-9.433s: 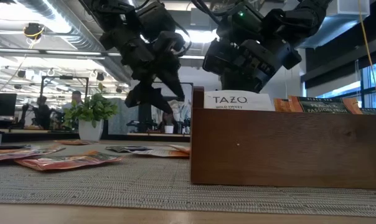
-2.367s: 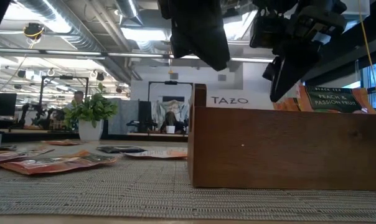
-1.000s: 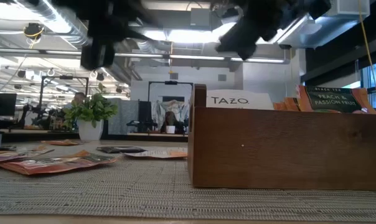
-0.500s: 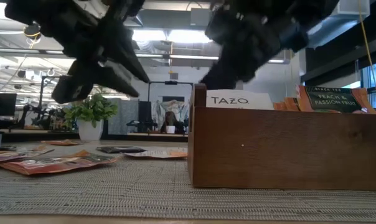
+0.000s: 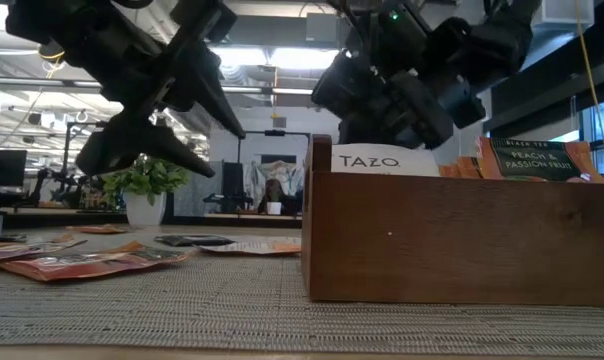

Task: Pick & Place Tea
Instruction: Put the right orange tea bag into the left compartment of the wooden organizer

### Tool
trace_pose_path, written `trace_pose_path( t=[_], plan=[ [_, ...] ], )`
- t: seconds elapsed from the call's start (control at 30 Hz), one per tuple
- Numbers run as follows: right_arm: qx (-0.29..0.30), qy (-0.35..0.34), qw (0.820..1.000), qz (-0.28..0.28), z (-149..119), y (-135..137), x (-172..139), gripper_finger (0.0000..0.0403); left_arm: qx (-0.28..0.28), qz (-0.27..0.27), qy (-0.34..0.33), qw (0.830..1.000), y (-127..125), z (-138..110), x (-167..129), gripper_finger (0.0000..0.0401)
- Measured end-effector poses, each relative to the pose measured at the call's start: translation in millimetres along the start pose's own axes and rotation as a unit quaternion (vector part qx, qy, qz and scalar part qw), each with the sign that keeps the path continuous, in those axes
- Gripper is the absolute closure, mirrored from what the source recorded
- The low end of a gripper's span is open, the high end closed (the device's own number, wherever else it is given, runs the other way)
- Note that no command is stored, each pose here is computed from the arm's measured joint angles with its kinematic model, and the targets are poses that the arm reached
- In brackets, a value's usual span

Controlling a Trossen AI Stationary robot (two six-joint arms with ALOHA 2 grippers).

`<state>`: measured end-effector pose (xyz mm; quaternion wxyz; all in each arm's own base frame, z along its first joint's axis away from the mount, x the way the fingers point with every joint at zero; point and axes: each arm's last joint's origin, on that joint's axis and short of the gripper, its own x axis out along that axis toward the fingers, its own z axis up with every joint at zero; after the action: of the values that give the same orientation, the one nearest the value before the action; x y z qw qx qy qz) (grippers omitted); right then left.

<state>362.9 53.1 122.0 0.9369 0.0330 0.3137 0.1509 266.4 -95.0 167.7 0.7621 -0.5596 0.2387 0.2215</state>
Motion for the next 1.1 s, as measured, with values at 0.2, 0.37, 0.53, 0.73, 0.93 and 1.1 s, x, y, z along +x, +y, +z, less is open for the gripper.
trace_pose_path(
  t=[0.2,0.37,0.53,0.73,0.93,1.1],
  plan=[
    [-0.001,0.005,1.0,0.004,-9.7,1.7,11.4,0.0282,-0.027,0.014,0.0,1.0,2.9,-0.1,0.0,0.0211],
    [0.014,0.014,1.0,0.003,-17.1,0.0,17.5,0.0282,-0.028,0.014,0.001,1.0,2.9,-0.1,0.0,0.0214],
    [0.016,0.019,1.0,0.002,-20.3,-0.7,20.0,0.0282,-0.045,0.017,0.012,0.999,3.5,-0.8,-0.1,0.0214],
    [0.017,0.022,1.0,0.002,-20.9,-0.8,20.0,0.0282,-0.089,0.035,0.036,0.995,7.5,-3.9,3.5,0.0215],
    [0.027,0.026,0.999,0.002,-21.7,-0.9,19.9,0.0282,-0.145,0.079,0.043,0.985,23.0,-12.8,23.1,0.0215],
    [0.027,0.028,0.999,0.001,-22.0,-0.8,20.0,0.0282,-0.157,0.07,0.037,0.984,27.5,-17.4,36.5,0.0215]
  ],
)
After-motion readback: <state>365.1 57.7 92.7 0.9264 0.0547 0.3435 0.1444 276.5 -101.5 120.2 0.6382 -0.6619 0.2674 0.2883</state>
